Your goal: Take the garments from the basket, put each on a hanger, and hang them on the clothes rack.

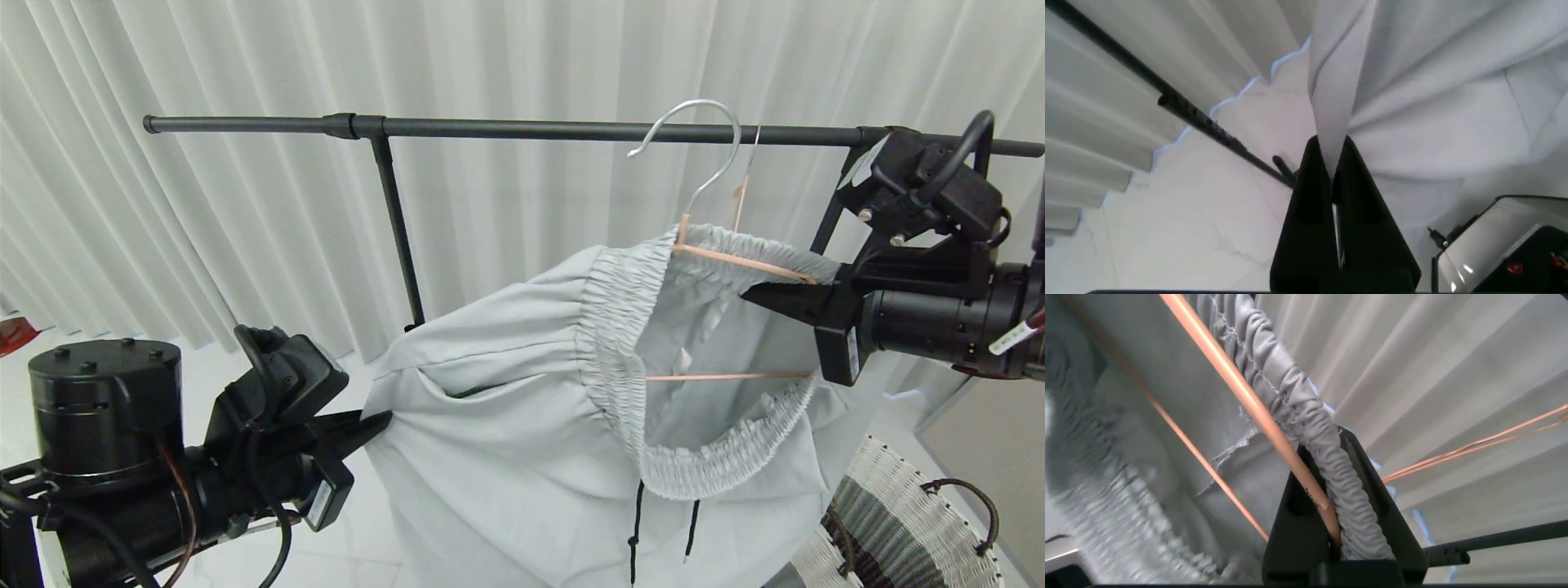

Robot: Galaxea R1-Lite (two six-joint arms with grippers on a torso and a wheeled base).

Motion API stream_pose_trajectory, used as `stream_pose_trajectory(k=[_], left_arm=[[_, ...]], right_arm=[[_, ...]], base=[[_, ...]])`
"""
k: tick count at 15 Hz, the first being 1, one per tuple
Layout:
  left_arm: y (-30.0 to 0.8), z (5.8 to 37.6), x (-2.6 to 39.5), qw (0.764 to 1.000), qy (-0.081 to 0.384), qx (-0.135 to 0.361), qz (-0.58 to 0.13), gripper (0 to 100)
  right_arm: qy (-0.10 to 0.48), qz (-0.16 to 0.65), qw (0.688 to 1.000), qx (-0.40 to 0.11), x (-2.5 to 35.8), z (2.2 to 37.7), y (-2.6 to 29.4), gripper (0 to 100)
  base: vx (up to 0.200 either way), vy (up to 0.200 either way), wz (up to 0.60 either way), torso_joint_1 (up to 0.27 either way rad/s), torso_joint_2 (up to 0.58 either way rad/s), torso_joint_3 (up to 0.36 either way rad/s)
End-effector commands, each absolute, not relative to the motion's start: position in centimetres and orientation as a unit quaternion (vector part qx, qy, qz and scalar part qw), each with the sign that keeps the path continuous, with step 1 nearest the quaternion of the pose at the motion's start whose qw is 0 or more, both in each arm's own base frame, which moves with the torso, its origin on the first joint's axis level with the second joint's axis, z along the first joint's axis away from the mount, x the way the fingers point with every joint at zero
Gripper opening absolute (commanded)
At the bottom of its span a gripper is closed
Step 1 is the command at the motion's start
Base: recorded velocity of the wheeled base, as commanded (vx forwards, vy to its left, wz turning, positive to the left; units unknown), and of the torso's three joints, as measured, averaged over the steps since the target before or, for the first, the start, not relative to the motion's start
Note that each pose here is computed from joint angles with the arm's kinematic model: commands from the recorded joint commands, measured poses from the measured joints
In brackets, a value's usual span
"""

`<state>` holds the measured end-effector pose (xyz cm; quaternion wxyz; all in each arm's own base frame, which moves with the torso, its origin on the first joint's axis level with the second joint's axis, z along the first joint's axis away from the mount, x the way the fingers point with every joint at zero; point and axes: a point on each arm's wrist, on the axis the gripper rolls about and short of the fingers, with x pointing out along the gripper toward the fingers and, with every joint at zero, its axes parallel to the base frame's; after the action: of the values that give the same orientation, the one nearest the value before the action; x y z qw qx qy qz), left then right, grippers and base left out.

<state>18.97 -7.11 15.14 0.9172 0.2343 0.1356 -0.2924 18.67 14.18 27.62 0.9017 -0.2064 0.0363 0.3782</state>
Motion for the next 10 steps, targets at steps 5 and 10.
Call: stream_pose_trajectory(k=[5,10], left_arm=[[-4.9,14.4,19.6,0.932,0.169,0.236,-0.218,0],[-5.1,15.2,19.2,0.936,0.142,0.238,-0.218,0]], right_arm=[[0.035,0.377,0.903,-0.204,18.6,27.7,14.1,0],[0.036,0.373,0.904,-0.205,18.6,27.7,14.1,0]], base=[[0.0,0.0,0.0,0.0,0.0,0.0],[0.0,0.0,0.0,0.0,0.0,0.0]])
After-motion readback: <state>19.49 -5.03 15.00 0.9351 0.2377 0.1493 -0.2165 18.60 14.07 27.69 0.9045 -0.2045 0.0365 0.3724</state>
